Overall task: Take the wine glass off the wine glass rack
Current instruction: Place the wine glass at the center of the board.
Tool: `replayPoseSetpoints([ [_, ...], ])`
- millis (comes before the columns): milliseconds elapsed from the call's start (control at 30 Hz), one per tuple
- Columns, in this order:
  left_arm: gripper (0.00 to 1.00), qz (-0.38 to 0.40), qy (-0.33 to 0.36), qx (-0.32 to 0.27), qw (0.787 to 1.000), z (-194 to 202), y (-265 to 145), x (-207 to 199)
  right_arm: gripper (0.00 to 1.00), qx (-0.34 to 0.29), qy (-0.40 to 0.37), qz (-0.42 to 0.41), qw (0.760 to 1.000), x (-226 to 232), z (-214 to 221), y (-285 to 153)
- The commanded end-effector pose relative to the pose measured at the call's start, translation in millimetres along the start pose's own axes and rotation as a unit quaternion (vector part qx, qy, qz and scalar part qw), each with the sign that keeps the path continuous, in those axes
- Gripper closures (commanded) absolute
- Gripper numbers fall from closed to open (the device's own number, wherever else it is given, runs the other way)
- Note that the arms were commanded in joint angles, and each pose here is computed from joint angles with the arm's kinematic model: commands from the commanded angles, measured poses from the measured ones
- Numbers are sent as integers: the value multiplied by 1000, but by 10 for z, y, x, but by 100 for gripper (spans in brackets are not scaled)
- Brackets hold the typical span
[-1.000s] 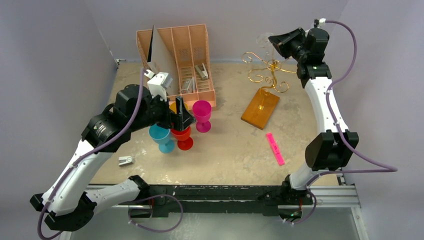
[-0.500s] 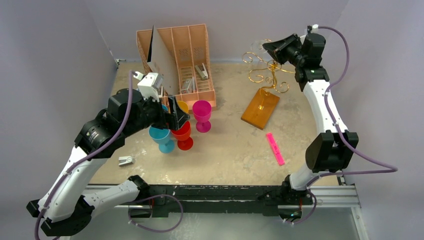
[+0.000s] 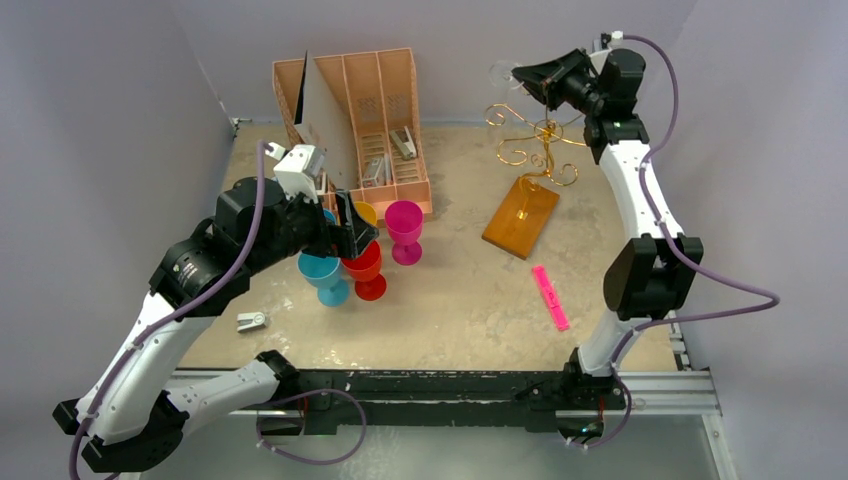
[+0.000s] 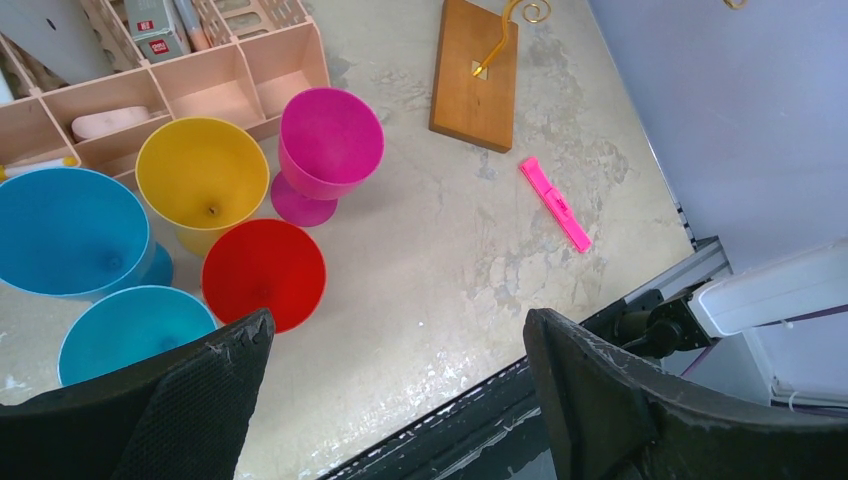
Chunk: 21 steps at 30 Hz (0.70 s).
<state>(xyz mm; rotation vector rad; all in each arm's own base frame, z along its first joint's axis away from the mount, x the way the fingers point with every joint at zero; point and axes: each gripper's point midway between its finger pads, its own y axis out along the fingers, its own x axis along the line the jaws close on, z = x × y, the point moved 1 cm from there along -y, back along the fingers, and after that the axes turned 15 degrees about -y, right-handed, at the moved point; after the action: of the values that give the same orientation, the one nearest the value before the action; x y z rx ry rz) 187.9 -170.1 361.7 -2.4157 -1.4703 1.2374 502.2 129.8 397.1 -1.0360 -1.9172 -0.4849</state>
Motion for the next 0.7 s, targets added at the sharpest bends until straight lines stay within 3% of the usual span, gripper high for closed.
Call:
replayPoseSetpoints([
  [0,7,16,-2,-18,1000,-75,-15,-62,100,-3,-39,-96,995,712,-149,-197],
  [467,6,24,-10,-8,1000,-50,46,-107,100,37,-96,-223,969,1247,-87,-359],
  [667,0,42,1,-13,999,-95,-99,-180,100,125,-111,-282,945,1504,145,-372],
])
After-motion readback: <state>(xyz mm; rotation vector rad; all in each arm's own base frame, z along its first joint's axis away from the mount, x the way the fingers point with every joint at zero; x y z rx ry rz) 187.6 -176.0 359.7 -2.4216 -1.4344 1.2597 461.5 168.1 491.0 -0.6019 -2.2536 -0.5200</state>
